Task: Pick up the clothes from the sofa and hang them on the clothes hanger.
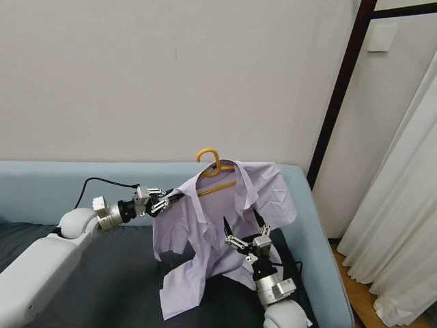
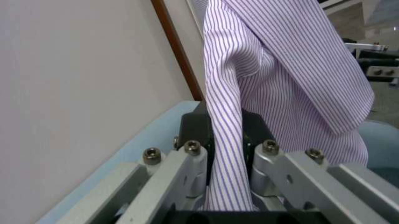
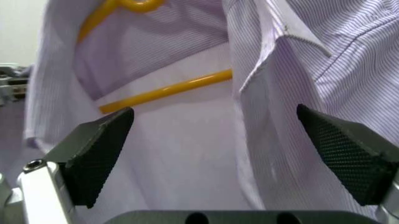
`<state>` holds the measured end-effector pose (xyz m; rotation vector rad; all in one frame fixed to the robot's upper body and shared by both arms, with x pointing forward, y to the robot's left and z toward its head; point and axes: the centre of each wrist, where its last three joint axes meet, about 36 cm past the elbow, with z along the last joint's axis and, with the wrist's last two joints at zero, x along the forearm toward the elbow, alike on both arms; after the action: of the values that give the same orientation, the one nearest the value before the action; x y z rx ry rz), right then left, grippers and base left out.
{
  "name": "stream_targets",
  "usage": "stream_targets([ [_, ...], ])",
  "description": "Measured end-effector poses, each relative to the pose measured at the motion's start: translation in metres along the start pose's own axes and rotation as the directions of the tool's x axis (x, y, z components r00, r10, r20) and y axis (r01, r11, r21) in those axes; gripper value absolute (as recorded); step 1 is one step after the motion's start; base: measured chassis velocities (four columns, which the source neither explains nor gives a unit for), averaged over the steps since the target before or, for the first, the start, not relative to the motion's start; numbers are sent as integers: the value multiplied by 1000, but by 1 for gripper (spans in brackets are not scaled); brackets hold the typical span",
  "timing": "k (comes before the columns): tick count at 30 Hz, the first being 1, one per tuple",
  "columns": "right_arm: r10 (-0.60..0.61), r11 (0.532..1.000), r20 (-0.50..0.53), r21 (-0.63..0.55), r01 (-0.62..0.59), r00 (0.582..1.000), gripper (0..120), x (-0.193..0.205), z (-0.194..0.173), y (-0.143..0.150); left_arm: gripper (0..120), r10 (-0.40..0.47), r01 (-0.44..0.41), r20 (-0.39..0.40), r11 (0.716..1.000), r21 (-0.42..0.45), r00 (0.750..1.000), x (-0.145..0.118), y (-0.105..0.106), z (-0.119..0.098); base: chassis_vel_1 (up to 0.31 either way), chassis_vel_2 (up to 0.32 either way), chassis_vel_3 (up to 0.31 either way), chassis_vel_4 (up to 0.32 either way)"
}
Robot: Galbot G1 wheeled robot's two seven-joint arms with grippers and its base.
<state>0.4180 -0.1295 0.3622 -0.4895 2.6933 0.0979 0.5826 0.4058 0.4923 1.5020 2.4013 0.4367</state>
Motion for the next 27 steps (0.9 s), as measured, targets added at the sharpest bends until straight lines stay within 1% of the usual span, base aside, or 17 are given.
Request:
stream_targets([
  [2,49,998,-4,34,-49,999,100,-7,0,-2,7,1,-1,1,1000,0,1000,-1,0,0,0,0,0,0],
  [3,49,998,-4,34,-49,999,100,-7,0,-2,7,1,-1,1,1000,0,1000,-1,0,0,0,0,0,0],
  [5,69,996,-1,50,-69,998,95,-9,1,-6,7,1,-1,2,1000,-1,1000,-1,0,0,0,0,0,0],
  [8,87,994,5,66,-87,996,79,-9,0,-13,7,2,-2,3,1000,-1,1000,-2,0,0,0,0,0,0],
  [10,87,994,5,67,-88,996,79,-8,0,-14,7,2,-2,3,1000,-1,1000,-2,0,0,0,0,0,0],
  [12,88,994,10,68,-88,996,66,-7,-1,-16,7,2,-2,2,1000,0,1000,-2,0,0,0,0,0,0],
  [13,88,994,10,68,-88,996,66,-7,-1,-16,7,2,-2,2,1000,0,1000,-2,0,0,0,0,0,0],
  [17,88,994,18,62,-89,996,51,-7,-4,-20,7,4,-4,1,1000,-3,1000,-2,1,-1,0,0,0,0],
  [18,90,994,20,61,-91,996,45,-7,-5,-21,7,5,-5,1,1000,-4,1000,-2,1,-1,0,0,0,0],
  [19,90,994,20,61,-91,996,45,-7,-5,-21,7,5,-5,1,1000,-4,1000,-2,1,-1,0,0,0,0],
  [24,82,994,25,65,-83,996,22,-5,-13,-31,7,5,-5,5,1000,-6,1000,-2,-1,-3,0,0,0,0],
  [25,82,994,25,65,-83,996,22,-5,-13,-31,7,5,-5,5,1000,-6,1000,-2,-1,-3,0,0,0,0],
  [26,76,995,26,63,-77,997,19,-5,-15,-33,7,5,-5,5,1000,-6,1000,-2,-2,-3,0,0,0,0],
  [27,67,996,33,60,-69,997,14,-6,-19,-38,7,4,-4,6,1000,-8,1000,-2,-1,-4,0,0,0,0],
])
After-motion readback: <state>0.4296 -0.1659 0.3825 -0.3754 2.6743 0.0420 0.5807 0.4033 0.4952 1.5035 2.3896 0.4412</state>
